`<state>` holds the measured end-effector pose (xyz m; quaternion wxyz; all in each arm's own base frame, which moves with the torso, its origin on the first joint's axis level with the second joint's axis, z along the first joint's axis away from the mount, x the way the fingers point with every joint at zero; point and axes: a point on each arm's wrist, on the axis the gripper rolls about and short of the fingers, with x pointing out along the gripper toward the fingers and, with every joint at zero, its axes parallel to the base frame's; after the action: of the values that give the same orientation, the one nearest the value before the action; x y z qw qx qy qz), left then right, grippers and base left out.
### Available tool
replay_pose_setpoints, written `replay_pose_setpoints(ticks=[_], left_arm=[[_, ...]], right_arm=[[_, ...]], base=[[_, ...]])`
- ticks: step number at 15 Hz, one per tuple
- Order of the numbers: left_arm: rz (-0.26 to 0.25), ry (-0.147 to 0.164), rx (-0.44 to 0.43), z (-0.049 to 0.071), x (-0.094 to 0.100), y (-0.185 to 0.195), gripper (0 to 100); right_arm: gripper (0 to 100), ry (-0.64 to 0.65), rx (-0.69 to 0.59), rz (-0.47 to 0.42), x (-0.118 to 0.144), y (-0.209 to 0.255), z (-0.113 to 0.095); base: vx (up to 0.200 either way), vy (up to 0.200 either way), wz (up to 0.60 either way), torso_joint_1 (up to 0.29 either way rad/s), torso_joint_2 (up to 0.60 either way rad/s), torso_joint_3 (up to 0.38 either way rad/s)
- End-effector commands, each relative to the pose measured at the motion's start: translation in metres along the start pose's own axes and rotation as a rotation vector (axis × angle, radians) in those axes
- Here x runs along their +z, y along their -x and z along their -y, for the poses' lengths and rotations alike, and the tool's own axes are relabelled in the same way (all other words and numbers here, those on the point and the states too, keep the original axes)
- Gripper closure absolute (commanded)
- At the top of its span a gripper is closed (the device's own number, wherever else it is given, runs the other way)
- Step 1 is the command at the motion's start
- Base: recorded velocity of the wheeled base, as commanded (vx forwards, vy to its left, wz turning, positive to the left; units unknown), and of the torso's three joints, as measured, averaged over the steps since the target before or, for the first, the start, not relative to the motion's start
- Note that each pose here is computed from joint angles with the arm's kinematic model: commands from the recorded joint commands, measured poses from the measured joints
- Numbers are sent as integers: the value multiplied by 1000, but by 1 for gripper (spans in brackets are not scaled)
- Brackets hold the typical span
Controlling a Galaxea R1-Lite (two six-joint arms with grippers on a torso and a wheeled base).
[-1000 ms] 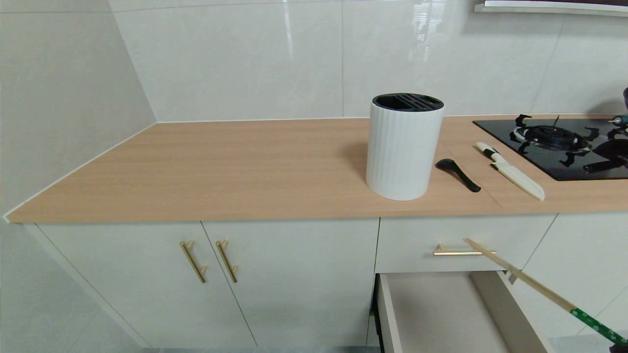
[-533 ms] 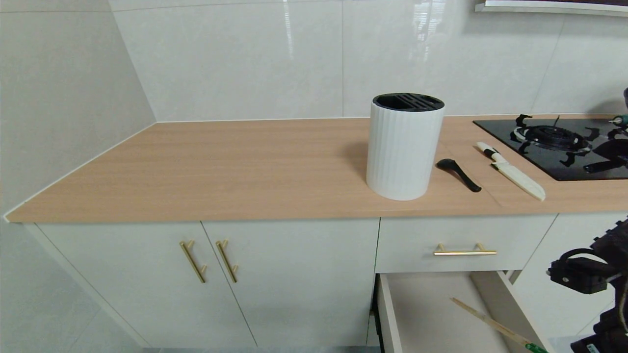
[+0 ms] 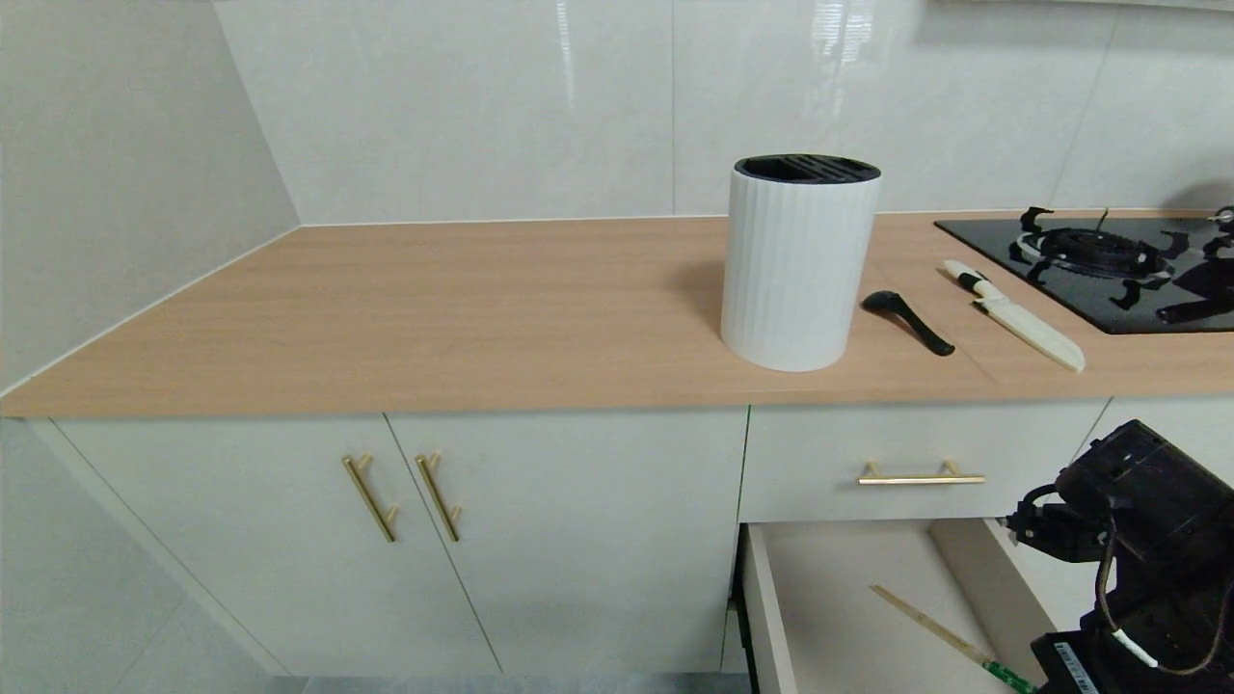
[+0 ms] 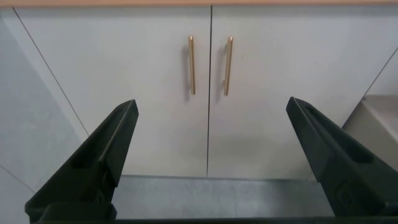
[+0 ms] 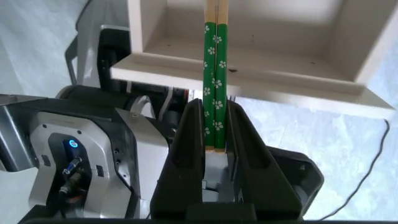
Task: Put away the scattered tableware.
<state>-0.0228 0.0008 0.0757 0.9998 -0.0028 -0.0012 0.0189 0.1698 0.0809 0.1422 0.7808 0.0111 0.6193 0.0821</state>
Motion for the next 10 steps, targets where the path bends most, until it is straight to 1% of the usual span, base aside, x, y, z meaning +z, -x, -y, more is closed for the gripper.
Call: replay_pose_setpoints(ticks=[1, 4, 5, 6, 9, 10], left_arm=[[-1, 1, 0, 0, 0, 0, 0], [-1, 1, 0, 0, 0, 0, 0], [-1, 1, 0, 0, 0, 0, 0], [-1, 1, 0, 0, 0, 0, 0], [-1, 1, 0, 0, 0, 0, 0], [-1, 1, 0, 0, 0, 0, 0]], right_arm=[[100, 1, -2, -4, 1, -2, -1], [100, 4, 8, 23, 6, -2, -2], [100, 5, 20, 68, 12, -4, -4], [100, 6, 29, 92, 15, -4, -5], [100, 10, 36, 116, 20, -7, -7], [100, 6, 19, 122, 23, -12, -7]], base=[[0, 0, 0, -198, 466, 256], [0, 0, 0, -198, 468, 277], [0, 0, 0, -183, 466, 281], [0, 0, 0, -188, 452, 286], [0, 0, 0, -167, 453, 282], [0, 0, 0, -159, 447, 281]])
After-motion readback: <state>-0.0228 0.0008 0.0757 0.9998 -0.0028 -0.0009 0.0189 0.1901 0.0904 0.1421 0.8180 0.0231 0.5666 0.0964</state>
